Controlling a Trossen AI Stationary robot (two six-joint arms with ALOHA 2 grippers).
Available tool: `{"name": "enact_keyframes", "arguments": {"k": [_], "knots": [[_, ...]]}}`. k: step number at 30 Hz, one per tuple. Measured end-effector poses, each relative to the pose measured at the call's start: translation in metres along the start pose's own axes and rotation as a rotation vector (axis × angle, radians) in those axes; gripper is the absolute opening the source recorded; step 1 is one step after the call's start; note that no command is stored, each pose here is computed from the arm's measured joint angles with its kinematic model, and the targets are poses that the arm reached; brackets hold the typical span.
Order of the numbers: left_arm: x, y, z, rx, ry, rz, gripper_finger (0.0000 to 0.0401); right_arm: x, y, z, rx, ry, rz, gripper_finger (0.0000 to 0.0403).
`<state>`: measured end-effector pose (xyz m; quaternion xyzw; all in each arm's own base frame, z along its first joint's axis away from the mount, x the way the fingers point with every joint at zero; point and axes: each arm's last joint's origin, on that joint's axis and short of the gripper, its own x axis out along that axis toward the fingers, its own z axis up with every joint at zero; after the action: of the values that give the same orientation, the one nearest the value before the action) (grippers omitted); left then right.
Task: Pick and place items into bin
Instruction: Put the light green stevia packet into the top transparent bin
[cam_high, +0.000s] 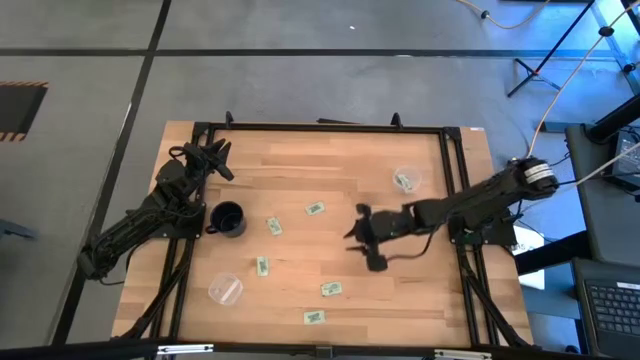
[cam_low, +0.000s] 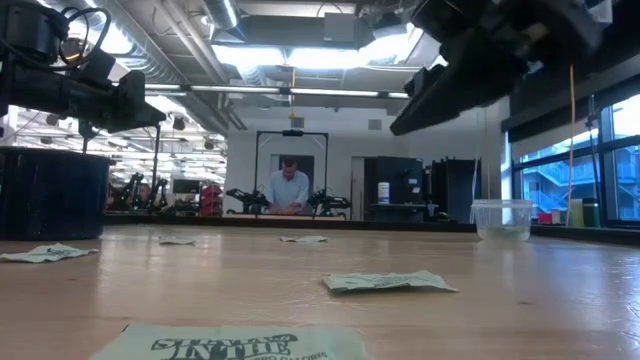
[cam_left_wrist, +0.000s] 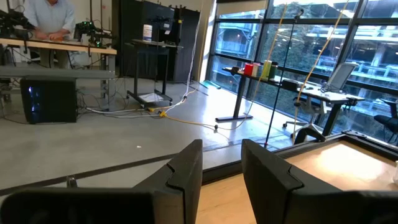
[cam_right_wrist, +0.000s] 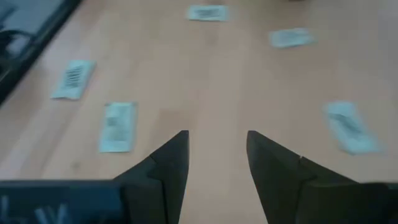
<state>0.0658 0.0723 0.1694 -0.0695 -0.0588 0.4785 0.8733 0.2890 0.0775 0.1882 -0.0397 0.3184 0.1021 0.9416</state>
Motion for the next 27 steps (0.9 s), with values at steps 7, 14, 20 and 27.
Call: {"name": "enact_keyframes", "arguments": {"k": [7,14,20,27], "knots": [[0.000,0.000,0.000,0.000,0.000,0.000,0.0106,0.034,0.029,-0.019,-0.049,0.029,0.088,0.0165],[0.000,0.000,0.000,0.000,0.000,0.000,0.0106,0.058,0.046,-0.033,-0.049,0.010,0.163,0.0165],[0.000,0.000,0.000,0.000,0.000,0.000,0.0106,0.071,0.051,-0.041,-0.053,-0.004,0.182,0.0165],[0.000,0.000,0.000,0.000,0.000,0.000,0.0106,0.088,0.052,-0.051,-0.056,-0.010,0.182,0.0165]]}}
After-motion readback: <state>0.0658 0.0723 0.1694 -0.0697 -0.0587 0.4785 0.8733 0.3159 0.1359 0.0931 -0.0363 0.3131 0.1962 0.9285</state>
